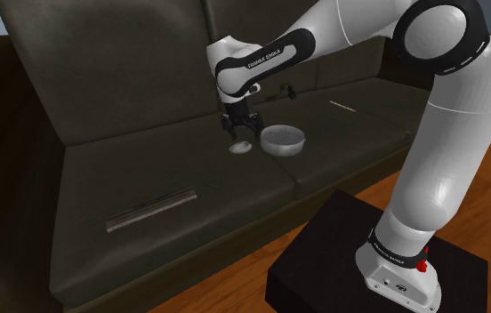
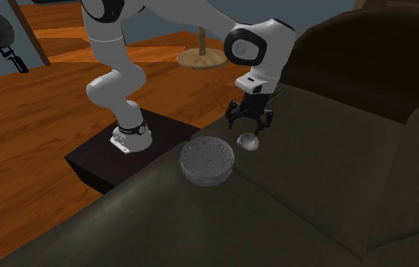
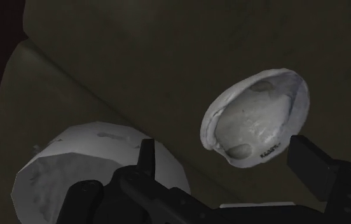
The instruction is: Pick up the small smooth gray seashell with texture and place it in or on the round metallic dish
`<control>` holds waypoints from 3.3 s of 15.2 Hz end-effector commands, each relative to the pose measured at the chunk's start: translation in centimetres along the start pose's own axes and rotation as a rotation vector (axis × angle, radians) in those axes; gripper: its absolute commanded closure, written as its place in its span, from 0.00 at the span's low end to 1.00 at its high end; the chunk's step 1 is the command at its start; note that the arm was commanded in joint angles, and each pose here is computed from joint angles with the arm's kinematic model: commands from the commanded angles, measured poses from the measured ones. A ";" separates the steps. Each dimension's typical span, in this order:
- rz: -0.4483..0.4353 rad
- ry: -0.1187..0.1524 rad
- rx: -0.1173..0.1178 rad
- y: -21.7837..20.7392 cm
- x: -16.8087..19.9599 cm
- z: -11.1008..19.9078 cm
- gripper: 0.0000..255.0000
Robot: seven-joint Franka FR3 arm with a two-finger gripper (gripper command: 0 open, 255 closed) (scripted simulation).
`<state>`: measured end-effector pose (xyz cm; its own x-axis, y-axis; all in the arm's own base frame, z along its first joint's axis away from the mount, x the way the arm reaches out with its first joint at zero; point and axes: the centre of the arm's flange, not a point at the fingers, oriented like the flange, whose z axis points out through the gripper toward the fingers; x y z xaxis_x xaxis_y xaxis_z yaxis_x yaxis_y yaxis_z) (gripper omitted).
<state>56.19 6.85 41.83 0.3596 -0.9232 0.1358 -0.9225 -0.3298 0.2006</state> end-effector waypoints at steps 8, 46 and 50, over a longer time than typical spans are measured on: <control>0.001 0.002 0.002 0.2 0.0 2.9 0.00; 0.001 0.002 0.002 2.6 1.7 -8.9 1.00; 0.001 0.002 0.002 5.7 4.1 -8.5 1.00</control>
<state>54.30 3.66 51.77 0.3577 -0.9234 0.1392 -0.9236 -0.3279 0.1985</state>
